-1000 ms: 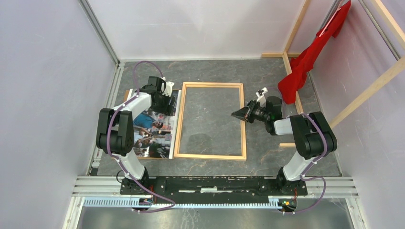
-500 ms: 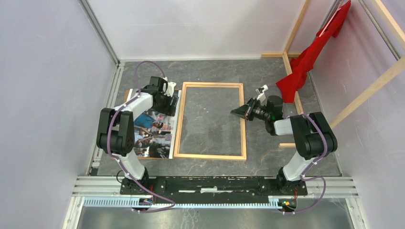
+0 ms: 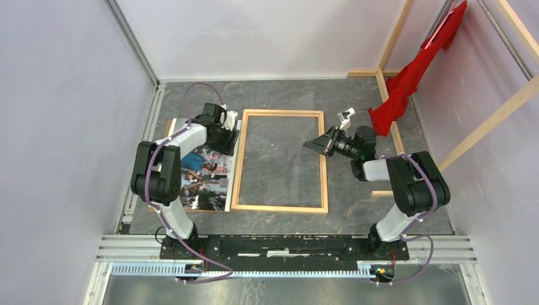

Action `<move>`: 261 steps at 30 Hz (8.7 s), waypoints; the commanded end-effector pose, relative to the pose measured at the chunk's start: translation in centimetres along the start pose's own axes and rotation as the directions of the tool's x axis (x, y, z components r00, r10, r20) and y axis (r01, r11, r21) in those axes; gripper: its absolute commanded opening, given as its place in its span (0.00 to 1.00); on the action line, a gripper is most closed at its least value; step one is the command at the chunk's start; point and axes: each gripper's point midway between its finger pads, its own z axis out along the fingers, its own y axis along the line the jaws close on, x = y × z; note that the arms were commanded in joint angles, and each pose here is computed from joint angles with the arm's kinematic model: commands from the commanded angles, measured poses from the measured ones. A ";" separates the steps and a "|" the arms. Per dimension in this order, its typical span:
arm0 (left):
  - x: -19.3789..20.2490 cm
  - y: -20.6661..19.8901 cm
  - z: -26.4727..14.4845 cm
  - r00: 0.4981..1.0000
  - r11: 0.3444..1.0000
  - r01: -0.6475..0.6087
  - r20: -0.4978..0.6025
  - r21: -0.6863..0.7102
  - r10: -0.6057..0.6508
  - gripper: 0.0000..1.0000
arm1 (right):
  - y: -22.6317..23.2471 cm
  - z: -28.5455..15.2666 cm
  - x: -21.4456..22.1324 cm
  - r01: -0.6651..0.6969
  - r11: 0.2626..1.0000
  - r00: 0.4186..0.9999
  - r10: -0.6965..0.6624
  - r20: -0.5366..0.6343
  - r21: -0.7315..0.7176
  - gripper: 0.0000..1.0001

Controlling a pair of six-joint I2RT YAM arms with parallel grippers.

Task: Put the photo into the frame
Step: Place the photo frame item in the photo frame.

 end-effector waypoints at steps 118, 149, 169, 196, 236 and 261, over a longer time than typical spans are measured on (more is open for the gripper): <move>-0.9 -2.0 -0.3 0.999 0.998 -0.001 0.048 0.070 -0.002 0.54 | -1.5 -0.3 -1.1 -0.148 0.989 0.989 0.146 0.035 0.031 0.00; -0.1 -3.0 0.5 0.999 0.994 -0.013 0.031 0.112 0.010 0.28 | 7.0 1.5 -2.0 -0.176 0.968 0.981 0.189 0.054 -0.180 0.00; 0.2 -2.8 0.6 0.999 0.995 -0.017 0.030 0.100 0.014 0.23 | 5.8 1.8 -1.0 -0.188 0.976 0.979 0.196 0.063 -0.111 0.00; 0.3 -2.7 0.6 1.000 0.996 -0.016 0.027 0.091 0.013 0.21 | -0.4 -0.4 -1.9 -0.202 0.976 0.972 0.189 0.139 0.087 0.00; -0.4 -2.4 0.3 0.999 0.994 0.005 0.042 0.111 -0.010 0.17 | 13.6 2.3 -5.9 -0.125 0.978 0.975 0.153 0.161 -0.169 0.00; -1.1 1.3 -0.9 0.994 0.994 0.076 0.072 0.076 -0.081 0.17 | 3.4 2.0 -2.3 -0.164 0.986 0.985 0.166 0.039 -0.037 0.00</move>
